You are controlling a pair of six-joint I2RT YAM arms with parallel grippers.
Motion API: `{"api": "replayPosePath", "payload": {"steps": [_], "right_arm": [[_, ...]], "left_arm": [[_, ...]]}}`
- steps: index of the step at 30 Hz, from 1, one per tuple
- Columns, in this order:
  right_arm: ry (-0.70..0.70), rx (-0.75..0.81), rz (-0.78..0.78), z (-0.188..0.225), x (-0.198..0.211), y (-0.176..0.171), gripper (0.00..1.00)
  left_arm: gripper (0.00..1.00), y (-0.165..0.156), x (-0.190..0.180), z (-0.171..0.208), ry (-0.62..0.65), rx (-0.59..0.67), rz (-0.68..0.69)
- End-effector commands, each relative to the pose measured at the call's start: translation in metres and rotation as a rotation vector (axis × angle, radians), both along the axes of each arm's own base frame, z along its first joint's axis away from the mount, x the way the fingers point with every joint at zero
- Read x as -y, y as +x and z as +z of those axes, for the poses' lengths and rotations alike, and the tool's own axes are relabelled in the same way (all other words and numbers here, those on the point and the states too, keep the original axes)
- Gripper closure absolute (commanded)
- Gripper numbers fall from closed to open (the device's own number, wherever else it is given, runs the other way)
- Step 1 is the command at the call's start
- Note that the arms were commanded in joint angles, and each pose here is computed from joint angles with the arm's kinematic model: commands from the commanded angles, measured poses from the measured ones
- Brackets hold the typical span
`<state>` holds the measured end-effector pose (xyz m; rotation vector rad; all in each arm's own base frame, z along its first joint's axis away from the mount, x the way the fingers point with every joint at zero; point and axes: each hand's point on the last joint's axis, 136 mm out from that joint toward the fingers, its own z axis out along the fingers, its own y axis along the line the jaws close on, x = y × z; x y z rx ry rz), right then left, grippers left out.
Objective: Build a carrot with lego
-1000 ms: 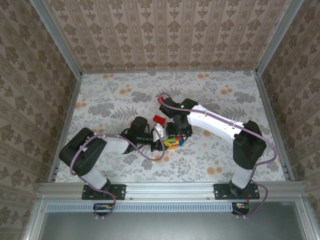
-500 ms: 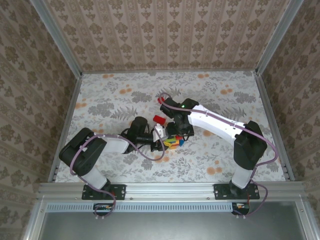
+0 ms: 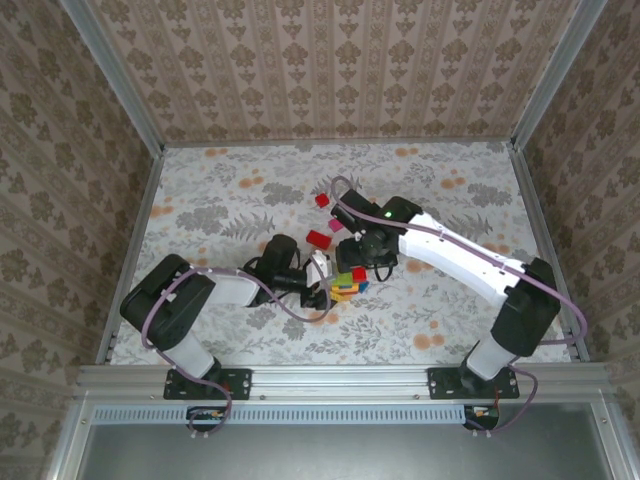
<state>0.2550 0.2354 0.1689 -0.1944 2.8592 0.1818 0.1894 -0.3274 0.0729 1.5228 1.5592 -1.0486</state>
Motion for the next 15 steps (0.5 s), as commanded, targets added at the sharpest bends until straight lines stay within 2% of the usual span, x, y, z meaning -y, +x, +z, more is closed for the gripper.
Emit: {"api": "replayPosePath", "payload": {"steps": [1,4,6,15], "right_arm": [[0.021,0.03,0.025,0.008,0.002,-0.006,0.25],[0.012,0.021,0.022,0.008,0.011,-0.014,0.27],[-0.002,-0.003,0.021,0.002,0.018,-0.023,0.27],[0.008,-0.057,-0.012,-0.034,0.035,-0.048,0.27]], "left_arm": [[0.34,-0.009,-0.001,-0.004,0.012,-0.031,-0.03],[0.2,-0.007,-0.001,-0.004,0.014,-0.03,-0.02],[0.0,-0.002,-0.001,-0.004,0.012,-0.028,0.002],[0.0,0.021,-0.01,0.013,-0.061,-0.01,0.079]]}}
